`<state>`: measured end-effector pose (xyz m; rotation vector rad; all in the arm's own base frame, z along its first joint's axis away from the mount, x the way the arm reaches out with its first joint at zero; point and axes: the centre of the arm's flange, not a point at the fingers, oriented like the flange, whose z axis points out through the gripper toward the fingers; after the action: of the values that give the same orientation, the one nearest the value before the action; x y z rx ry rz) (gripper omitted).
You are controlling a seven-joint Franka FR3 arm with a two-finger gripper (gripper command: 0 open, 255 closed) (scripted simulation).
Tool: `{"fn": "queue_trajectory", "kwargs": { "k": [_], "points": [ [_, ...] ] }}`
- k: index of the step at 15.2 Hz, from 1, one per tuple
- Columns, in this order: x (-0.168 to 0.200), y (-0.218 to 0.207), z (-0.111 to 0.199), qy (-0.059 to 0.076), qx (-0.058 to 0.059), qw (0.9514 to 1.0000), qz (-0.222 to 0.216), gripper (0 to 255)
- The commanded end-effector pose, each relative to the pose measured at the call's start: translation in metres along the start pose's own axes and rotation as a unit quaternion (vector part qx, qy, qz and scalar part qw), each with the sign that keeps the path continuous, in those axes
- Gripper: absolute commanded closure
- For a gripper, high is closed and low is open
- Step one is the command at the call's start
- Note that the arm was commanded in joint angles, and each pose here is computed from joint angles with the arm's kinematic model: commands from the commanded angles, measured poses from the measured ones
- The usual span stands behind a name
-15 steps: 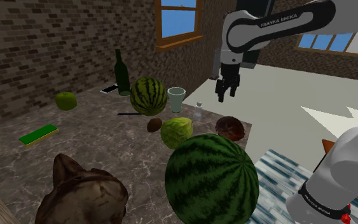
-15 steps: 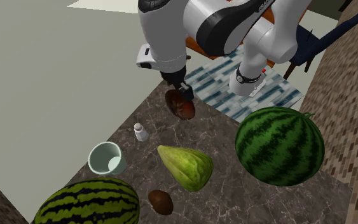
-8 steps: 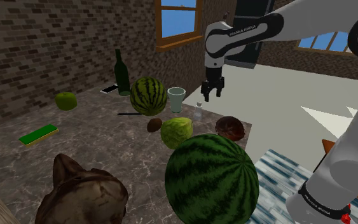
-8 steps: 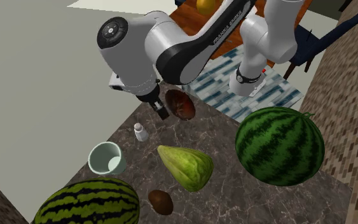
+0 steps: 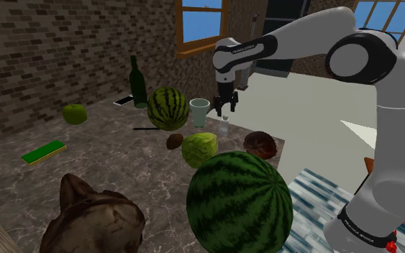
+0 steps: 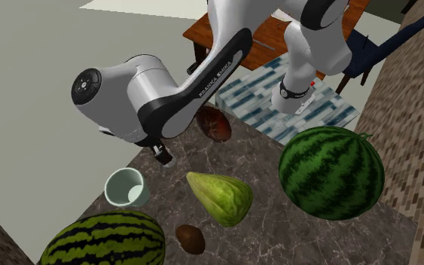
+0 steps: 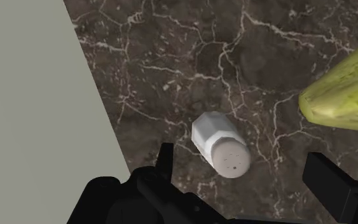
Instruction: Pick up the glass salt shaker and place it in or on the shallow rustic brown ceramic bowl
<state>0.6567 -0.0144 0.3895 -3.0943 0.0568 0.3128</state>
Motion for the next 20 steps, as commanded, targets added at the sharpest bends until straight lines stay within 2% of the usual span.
{"fn": "queue_trajectory", "kwargs": {
  "k": [1, 9, 17, 18, 20],
  "points": [
    [0.026, 0.003, 0.010, -0.005, 0.001, 1.0000, 0.004, 0],
    [0.026, 0.002, 0.050, -0.005, 0.001, 1.0000, 0.004, 0],
    [0.026, 0.002, 0.050, -0.005, 0.001, 1.0000, 0.004, 0],
    [0.026, 0.002, 0.050, -0.005, 0.001, 1.0000, 0.004, 255],
    [0.026, 0.002, 0.050, -0.005, 0.001, 1.0000, 0.004, 255]
  ]
}}
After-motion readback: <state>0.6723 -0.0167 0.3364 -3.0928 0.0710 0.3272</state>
